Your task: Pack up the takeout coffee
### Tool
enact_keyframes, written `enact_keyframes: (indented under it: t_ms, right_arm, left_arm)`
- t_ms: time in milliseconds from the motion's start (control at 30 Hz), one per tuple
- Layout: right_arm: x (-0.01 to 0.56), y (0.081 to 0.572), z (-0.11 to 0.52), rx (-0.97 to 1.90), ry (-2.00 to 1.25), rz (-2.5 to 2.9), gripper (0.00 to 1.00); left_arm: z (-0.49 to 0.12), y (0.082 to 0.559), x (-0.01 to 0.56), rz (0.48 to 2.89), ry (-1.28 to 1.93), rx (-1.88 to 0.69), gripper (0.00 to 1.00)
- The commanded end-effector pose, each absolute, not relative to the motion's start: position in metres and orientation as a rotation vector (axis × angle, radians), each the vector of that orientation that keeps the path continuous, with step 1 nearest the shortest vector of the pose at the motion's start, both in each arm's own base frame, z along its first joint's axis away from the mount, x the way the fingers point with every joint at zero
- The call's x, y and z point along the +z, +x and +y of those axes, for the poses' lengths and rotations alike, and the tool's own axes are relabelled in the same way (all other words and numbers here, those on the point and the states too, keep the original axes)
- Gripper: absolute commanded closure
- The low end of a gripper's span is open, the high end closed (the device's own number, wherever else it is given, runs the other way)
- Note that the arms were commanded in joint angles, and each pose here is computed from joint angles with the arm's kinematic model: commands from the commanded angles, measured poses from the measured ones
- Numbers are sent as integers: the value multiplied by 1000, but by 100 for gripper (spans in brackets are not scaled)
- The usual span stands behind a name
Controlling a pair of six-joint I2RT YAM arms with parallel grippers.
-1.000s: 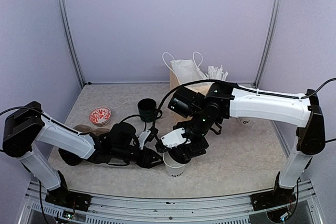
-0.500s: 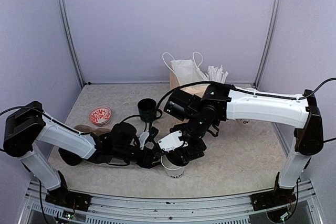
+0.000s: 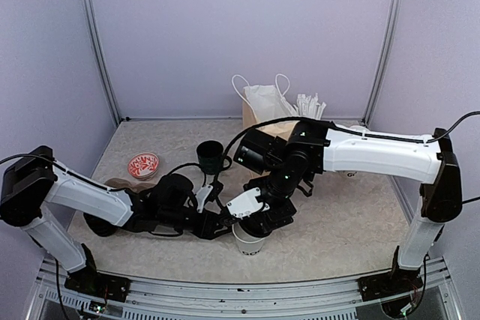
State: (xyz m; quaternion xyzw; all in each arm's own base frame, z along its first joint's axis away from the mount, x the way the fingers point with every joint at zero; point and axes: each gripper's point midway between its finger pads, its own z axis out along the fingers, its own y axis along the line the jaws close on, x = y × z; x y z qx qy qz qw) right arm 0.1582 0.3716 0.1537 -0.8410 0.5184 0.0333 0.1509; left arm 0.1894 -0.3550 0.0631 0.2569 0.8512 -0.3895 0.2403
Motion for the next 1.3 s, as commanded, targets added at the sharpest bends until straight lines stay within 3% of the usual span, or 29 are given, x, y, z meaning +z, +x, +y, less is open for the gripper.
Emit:
enact_keyframes:
  t_ms: [0,333,1267]
  right_arm:
    - [173,155,370,83,-2399,1440,25]
    - [176,151,375,86,-2427,1418,25]
    - [149,154,380,-3,-2487,1429,24]
  left_arm:
    - [-338,177,64,2358,695,-1043,59]
    - [-364,153,67,2321,799,-1165,63]
    - [-384,162,60,2300,813,-1177,62]
